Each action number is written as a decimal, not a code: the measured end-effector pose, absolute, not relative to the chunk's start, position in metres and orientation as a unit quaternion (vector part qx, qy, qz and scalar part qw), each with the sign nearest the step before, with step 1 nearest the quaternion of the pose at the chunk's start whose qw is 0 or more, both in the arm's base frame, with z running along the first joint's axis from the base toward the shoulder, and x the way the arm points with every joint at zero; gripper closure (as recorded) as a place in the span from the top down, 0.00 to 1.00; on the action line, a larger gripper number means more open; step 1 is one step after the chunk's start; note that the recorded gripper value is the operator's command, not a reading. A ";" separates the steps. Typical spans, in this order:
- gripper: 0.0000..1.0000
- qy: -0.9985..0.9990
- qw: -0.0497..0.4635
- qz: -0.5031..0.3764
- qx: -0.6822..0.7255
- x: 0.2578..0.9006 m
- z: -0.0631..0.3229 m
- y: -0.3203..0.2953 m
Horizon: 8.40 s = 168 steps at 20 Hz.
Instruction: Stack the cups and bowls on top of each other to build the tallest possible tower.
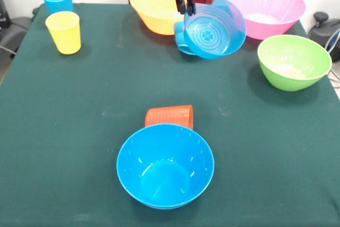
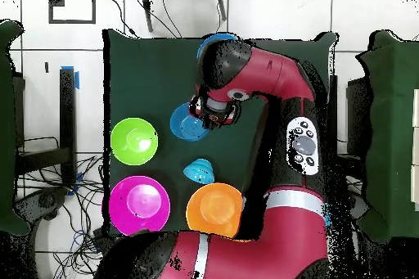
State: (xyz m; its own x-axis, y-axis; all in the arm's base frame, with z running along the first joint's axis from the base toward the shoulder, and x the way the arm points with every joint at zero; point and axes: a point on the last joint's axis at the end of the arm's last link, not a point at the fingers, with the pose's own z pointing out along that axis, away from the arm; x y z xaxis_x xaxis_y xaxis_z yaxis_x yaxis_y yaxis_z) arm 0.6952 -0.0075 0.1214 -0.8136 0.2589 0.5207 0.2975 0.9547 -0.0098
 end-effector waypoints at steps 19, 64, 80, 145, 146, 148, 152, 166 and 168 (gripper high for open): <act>0.00 -0.954 0.256 -0.037 -0.149 0.705 0.109 -0.014; 0.00 -0.940 0.305 -0.048 -0.149 0.801 0.068 -0.051; 0.00 -0.943 0.296 -0.062 -0.141 0.810 0.081 -0.039; 0.00 -0.956 0.175 -0.095 -0.214 0.914 0.083 -0.109; 0.00 -0.957 0.175 -0.094 -0.211 0.915 0.081 -0.108; 0.00 -0.960 0.179 -0.081 -0.199 0.918 0.071 -0.100; 0.00 -0.962 0.187 -0.059 -0.189 0.917 0.058 -0.092; 0.00 -0.962 0.199 -0.030 -0.184 0.911 0.044 -0.089; 0.00 -0.962 0.201 -0.025 -0.183 0.910 0.043 -0.090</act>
